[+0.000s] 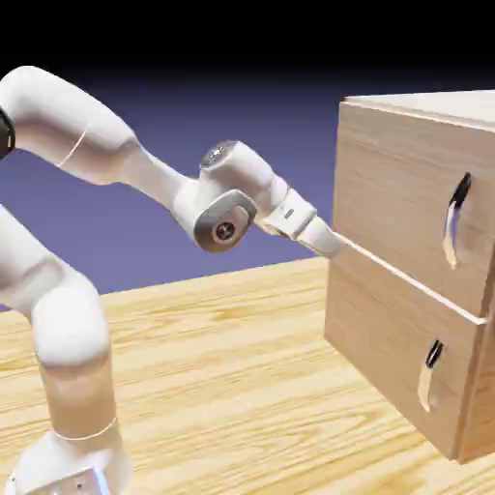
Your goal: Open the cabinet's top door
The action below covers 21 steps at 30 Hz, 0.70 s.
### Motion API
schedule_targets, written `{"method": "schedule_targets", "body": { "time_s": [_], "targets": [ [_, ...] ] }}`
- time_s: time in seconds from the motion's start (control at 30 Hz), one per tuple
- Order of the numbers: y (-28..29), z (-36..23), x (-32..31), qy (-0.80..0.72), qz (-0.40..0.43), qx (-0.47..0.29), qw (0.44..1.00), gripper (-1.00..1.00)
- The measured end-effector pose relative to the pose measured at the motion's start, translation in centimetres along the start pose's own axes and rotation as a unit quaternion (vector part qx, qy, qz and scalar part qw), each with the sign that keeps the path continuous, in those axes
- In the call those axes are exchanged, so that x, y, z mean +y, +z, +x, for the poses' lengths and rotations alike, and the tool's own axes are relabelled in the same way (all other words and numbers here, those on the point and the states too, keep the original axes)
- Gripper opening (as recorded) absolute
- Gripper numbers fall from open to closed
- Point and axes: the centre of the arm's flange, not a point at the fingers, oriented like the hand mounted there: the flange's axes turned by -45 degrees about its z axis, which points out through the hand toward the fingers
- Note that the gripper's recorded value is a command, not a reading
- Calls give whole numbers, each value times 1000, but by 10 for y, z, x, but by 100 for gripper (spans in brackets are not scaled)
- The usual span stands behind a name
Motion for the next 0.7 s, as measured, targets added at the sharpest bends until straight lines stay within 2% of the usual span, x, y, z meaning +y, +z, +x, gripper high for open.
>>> {"method": "schedule_targets", "body": {
  "time_s": [0.7],
  "targets": [
    [-101,78,6,-45,8,173,984,0]
  ]
}}
